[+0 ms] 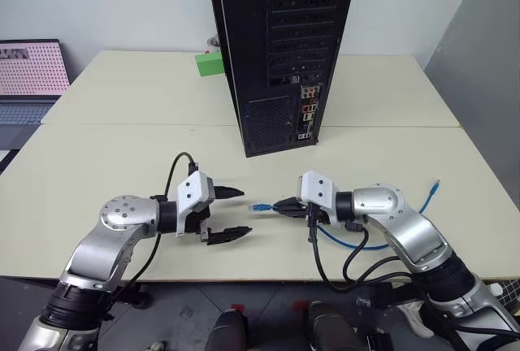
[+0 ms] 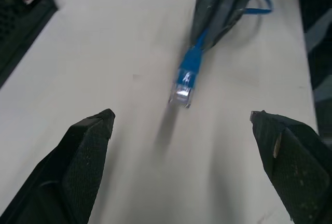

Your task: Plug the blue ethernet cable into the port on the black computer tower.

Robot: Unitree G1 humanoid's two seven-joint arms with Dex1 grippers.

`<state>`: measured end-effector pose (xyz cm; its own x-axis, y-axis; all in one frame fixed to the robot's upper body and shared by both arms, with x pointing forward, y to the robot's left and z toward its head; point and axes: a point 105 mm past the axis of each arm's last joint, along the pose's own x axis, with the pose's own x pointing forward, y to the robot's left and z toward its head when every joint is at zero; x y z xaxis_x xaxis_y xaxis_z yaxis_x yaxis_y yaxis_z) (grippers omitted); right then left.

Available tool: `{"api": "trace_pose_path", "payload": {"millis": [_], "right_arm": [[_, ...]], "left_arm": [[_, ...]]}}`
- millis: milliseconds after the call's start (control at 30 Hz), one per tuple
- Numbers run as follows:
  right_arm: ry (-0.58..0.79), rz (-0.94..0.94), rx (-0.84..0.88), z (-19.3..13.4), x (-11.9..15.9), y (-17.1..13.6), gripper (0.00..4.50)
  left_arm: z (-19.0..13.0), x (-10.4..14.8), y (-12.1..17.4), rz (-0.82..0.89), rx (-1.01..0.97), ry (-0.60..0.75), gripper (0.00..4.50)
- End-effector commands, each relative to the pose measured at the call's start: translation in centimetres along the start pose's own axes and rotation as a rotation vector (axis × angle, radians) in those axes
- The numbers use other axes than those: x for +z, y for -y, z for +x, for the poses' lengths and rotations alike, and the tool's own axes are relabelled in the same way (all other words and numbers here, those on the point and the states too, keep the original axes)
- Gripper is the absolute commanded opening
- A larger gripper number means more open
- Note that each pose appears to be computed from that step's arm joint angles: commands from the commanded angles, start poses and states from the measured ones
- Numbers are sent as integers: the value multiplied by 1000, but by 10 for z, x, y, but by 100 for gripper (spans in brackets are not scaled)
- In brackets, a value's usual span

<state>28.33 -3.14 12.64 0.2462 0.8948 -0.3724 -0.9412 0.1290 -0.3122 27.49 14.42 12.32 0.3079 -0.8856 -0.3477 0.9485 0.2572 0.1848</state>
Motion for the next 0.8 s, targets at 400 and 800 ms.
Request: {"api": "trace_pose_path", "payload": {"millis": [400,800], "right_arm": [[59,-36,30,-7,17,-5,0],[41,-34,41,-6,15,-7,0]], "left_arm": [[12,2,-6,73,-67,29,257],[17,6,-7,90,-76,50,28]]}}
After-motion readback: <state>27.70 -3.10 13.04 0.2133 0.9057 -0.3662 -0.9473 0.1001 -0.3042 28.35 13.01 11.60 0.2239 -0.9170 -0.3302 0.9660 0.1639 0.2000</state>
